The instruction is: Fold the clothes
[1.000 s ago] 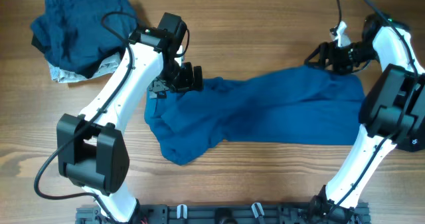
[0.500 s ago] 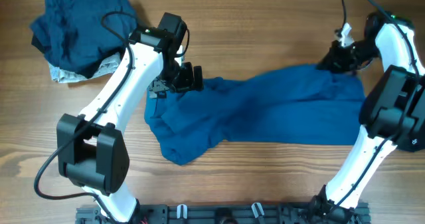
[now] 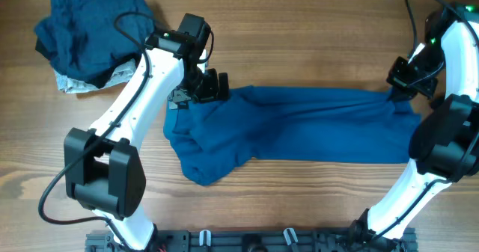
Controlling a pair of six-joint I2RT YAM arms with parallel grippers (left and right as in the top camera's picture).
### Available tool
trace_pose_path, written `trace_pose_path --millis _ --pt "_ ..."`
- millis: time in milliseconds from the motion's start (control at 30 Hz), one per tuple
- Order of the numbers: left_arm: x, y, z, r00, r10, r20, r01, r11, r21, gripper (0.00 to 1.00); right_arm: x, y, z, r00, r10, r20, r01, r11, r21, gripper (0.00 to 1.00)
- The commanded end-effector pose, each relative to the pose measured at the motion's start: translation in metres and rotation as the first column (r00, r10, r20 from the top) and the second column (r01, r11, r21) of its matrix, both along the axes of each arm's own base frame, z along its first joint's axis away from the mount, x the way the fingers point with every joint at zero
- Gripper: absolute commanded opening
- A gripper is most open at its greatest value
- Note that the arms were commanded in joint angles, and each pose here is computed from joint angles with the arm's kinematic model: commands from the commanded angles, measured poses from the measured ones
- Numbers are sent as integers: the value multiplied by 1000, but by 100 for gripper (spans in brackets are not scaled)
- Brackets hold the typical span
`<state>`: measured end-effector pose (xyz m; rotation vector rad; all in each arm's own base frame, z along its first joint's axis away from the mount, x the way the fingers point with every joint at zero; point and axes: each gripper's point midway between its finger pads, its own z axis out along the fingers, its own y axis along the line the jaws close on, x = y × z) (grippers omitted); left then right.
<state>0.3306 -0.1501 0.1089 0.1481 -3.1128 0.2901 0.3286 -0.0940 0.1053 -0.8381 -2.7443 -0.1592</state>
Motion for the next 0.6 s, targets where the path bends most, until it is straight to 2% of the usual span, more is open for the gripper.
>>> trace_pose_path --millis 0,167,267,333,367,400,433,467,567 --pt "-1 2 0 1000 -1 3 1 1000 10 100 -17 -11 -7 997 -9 -75 4 997 -76 4" --pt "-1 2 0 1000 -2 3 2 1000 10 100 -36 -13 -16 988 -38 -150 22 994 -110 6" --pt "-1 2 0 1000 -2 3 2 1000 9 100 -40 -9 -10 989 -38 -143 20 992 -123 18" --pt "-1 2 0 1000 -2 3 2 1000 9 100 -42 -5 -2 992 -29 -126 11 990 -138 22" --pt "-1 2 0 1000 -2 3 2 1000 10 100 -43 -2 3 994 -21 -110 5 990 -143 26" --pt "-1 2 0 1000 -2 3 2 1000 9 100 -44 0 8 995 -14 -98 -1 989 -146 36" --pt "-1 2 0 1000 -2 3 2 1000 9 100 -45 4 13 997 -3 -81 -9 988 -151 54" --pt "-1 2 0 1000 -2 3 2 1000 9 100 -44 6 17 998 3 -68 -14 988 -155 62" --pt "0 1 0 1000 -2 7 2 1000 8 100 -40 7 19 999 10 -46 -18 987 -162 72"
